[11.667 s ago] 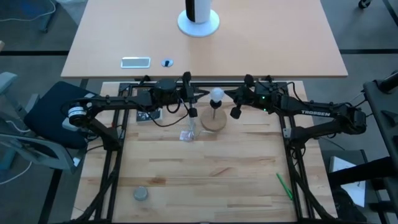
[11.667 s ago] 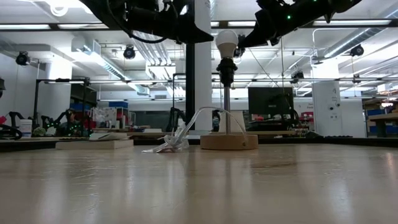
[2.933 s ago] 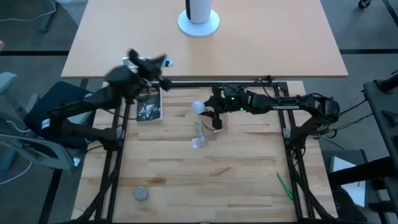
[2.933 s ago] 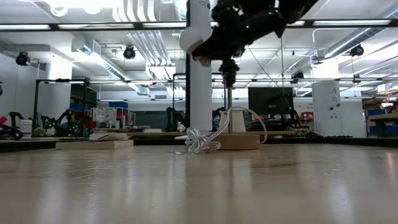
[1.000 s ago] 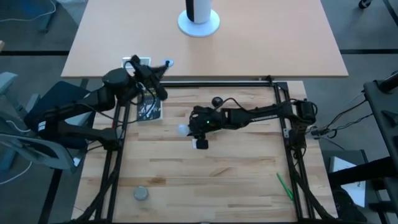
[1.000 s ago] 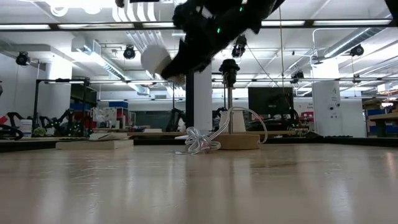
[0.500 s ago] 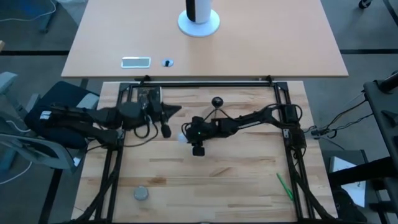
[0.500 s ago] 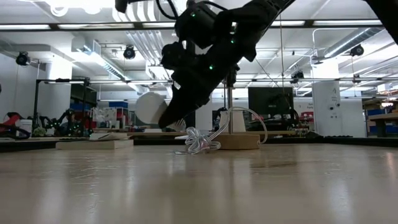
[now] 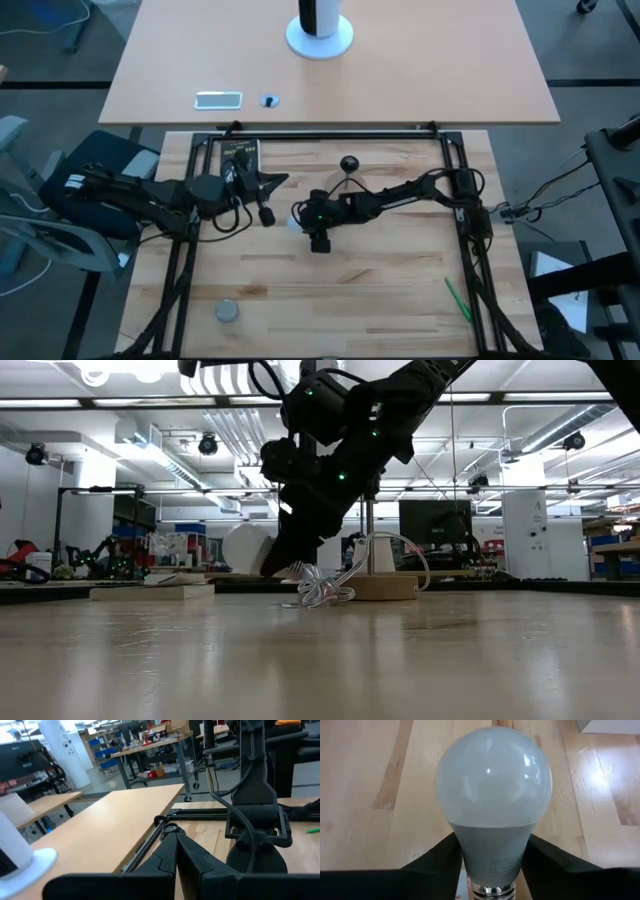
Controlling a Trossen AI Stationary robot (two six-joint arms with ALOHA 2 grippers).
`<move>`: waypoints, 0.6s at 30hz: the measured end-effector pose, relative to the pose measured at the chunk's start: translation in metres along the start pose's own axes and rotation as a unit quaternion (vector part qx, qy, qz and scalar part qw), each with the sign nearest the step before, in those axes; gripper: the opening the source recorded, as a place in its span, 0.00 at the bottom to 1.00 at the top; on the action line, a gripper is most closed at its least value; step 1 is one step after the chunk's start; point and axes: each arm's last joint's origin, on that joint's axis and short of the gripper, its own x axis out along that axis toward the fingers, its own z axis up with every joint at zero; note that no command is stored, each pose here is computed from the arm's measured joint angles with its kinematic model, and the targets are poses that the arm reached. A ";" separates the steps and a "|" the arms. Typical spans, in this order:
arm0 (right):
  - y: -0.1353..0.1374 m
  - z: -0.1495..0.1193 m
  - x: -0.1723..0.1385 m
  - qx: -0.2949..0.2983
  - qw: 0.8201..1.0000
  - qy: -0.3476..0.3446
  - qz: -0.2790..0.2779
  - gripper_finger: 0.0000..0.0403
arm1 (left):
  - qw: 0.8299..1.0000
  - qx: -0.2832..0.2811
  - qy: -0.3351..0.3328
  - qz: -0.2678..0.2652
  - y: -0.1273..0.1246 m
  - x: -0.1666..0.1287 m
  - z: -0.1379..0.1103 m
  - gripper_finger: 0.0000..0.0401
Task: Screw lightbulb
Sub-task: Remove the lightbulb from the black lamp, then return to Home Position
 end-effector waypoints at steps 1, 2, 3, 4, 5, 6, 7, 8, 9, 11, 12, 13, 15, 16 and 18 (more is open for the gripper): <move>0.000 0.000 0.000 0.001 1.000 0.001 0.000 0.46 | 1.000 0.005 -0.001 0.000 0.000 0.000 0.000 0.00; 0.000 -0.001 0.000 0.002 1.000 0.002 0.000 0.48 | 1.000 0.011 -0.002 0.001 0.001 0.000 0.001 0.00; 0.000 0.000 0.000 0.002 1.000 0.001 0.000 0.49 | 1.000 0.015 -0.003 0.002 0.001 0.000 0.001 0.00; 0.000 0.000 0.000 0.002 1.000 0.001 0.000 0.50 | 1.000 0.019 -0.004 0.004 0.002 0.000 0.001 0.00; 0.000 0.000 0.000 0.002 1.000 0.001 0.000 0.50 | 1.000 0.023 -0.004 0.003 0.002 0.000 0.001 0.00; 0.000 0.000 0.000 0.002 1.000 0.001 -0.001 0.51 | 1.000 0.025 -0.003 0.004 0.002 0.000 0.001 0.00; 0.000 -0.001 0.000 0.002 1.000 0.002 -0.004 0.51 | 1.000 0.026 -0.003 0.004 0.002 0.000 0.001 0.00; 0.000 -0.001 0.000 0.002 1.000 0.004 -0.008 0.51 | 1.000 0.026 -0.003 0.004 0.002 0.000 0.001 0.00; -0.001 0.000 -0.002 0.002 1.000 0.005 -0.010 0.51 | 1.000 0.026 -0.004 0.003 0.002 0.000 0.001 0.00; -0.001 0.002 -0.007 0.004 1.000 0.006 -0.011 0.51 | 1.000 0.023 -0.004 0.002 0.001 0.000 0.001 0.00; -0.002 0.004 -0.012 0.004 1.000 0.005 -0.012 0.51 | 1.000 0.020 -0.004 0.000 0.001 -0.001 0.001 0.00; -0.002 0.006 -0.017 0.005 1.000 0.003 -0.012 0.51 | 1.000 0.017 -0.004 -0.004 0.000 -0.003 0.002 0.00; -0.001 0.012 -0.031 0.006 1.000 0.000 -0.011 0.50 | 1.000 0.020 0.001 -0.016 -0.002 -0.007 0.001 0.00; 0.000 0.016 -0.041 0.006 1.000 -0.004 -0.010 0.50 | 0.999 0.026 0.005 -0.023 -0.004 -0.010 0.000 0.00; 0.005 0.024 -0.063 0.000 1.000 -0.011 -0.004 0.51 | 0.998 0.043 0.013 -0.040 -0.007 -0.015 -0.005 0.00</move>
